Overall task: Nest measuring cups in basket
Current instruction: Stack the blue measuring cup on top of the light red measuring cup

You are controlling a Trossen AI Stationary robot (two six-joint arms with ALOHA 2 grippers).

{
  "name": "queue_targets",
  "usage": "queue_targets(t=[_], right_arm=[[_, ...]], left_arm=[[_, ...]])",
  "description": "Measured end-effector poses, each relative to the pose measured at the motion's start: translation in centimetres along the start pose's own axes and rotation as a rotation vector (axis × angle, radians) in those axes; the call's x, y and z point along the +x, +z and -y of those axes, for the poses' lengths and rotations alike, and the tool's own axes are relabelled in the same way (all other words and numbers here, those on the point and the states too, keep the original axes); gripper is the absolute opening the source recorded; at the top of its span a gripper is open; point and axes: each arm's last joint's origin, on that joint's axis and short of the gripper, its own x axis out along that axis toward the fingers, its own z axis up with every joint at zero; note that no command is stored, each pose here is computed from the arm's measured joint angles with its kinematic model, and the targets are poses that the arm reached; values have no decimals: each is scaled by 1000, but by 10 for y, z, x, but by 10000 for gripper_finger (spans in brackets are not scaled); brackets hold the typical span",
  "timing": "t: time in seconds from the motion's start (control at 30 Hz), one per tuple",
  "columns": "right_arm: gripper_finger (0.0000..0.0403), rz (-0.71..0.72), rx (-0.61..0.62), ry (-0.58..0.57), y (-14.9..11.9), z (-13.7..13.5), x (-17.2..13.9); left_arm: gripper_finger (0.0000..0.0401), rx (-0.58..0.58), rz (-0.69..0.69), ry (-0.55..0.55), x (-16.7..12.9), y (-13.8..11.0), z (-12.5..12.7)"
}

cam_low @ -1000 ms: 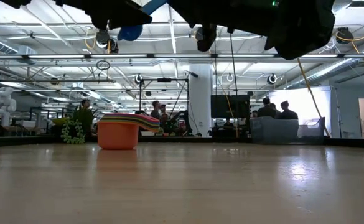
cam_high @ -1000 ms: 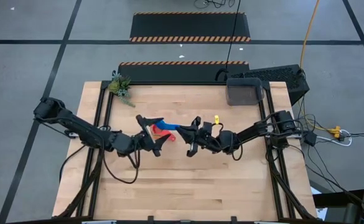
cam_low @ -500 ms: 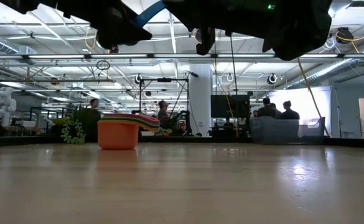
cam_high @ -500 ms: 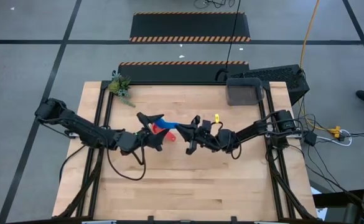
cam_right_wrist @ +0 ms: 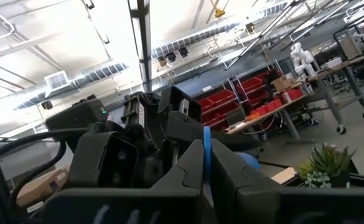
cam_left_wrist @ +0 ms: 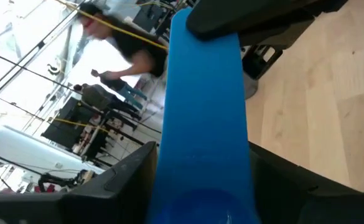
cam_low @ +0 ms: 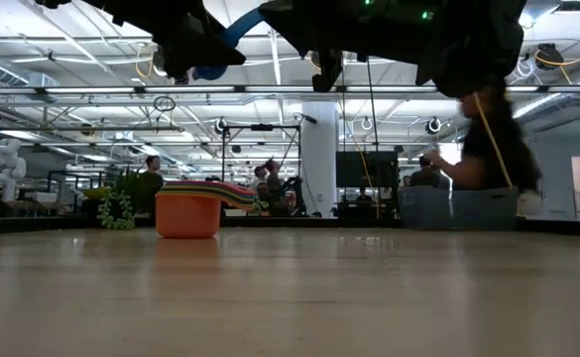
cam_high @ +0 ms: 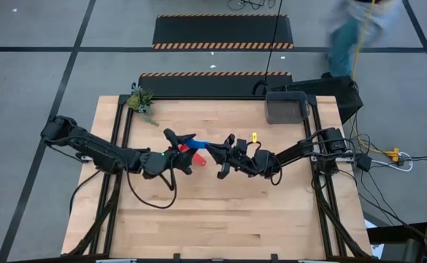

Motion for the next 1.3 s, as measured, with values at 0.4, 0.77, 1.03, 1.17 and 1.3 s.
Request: queue_targets(t=[0.4, 0.77, 1.03, 1.17, 1.3], right_arm=[[0, -11, -10, -4, -1, 2, 1], [13, -16, -10, -9, -1, 3, 1], [15, -20, -39, -10, -1, 3, 1], [27, -27, -70, -12, 6, 1, -1], [59, -61, -129, -20, 22, 0, -8]], left_arm=[[196, -7, 7, -7, 0, 0, 0], [183, -15, -10, -11, -2, 0, 3], [174, -5, -18, -17, -2, -1, 3], [170, -4, -31, -34, -2, -4, 5], [167, 11, -44, -87, -5, -7, 11]])
